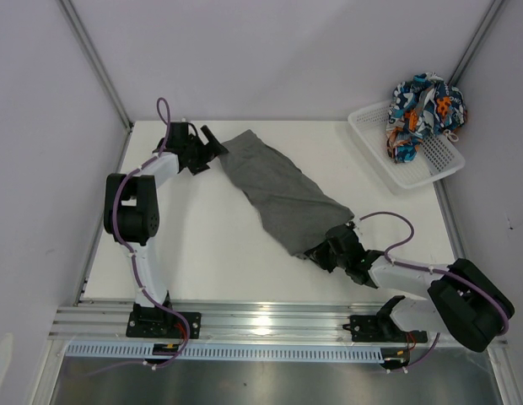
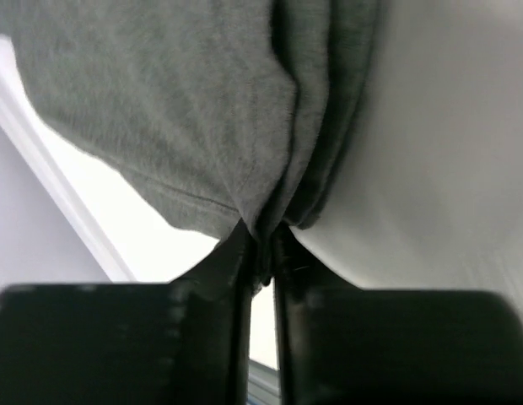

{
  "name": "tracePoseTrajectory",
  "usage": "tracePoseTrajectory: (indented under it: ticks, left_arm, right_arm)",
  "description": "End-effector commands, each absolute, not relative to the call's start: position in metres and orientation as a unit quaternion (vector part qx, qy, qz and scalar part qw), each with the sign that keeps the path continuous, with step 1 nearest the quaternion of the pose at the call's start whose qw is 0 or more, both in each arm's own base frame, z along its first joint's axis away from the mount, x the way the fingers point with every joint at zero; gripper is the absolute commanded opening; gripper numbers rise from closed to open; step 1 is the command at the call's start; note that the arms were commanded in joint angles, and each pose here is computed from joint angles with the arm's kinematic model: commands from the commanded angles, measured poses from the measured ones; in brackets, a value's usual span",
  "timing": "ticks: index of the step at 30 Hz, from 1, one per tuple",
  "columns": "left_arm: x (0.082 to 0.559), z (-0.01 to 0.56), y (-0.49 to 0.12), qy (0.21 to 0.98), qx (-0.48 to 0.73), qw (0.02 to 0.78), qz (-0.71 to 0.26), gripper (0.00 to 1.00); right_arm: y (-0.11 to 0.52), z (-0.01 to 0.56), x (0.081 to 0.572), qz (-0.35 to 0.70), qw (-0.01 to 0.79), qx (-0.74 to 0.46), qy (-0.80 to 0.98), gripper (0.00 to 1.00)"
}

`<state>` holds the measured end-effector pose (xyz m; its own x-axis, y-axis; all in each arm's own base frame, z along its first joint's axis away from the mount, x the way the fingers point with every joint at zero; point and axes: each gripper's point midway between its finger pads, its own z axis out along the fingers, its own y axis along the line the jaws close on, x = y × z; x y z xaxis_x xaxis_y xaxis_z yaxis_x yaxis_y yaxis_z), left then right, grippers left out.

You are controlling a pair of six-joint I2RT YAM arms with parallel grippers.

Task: Fold and stack the shorts
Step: Fold the shorts

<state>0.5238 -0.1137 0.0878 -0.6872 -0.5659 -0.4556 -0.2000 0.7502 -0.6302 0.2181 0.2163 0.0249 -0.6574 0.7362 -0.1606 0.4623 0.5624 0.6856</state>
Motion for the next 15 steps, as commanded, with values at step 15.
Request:
tracePoseTrajectory:
  ticks: [15]
  left_arm:
    - [0.502,0.117,-0.124,0.855,-0.194,0.379,-0.298,0.99]
  right_arm:
    - [0.186,0.023,0.201,0.246,0.238,0.303,0.889,0.0]
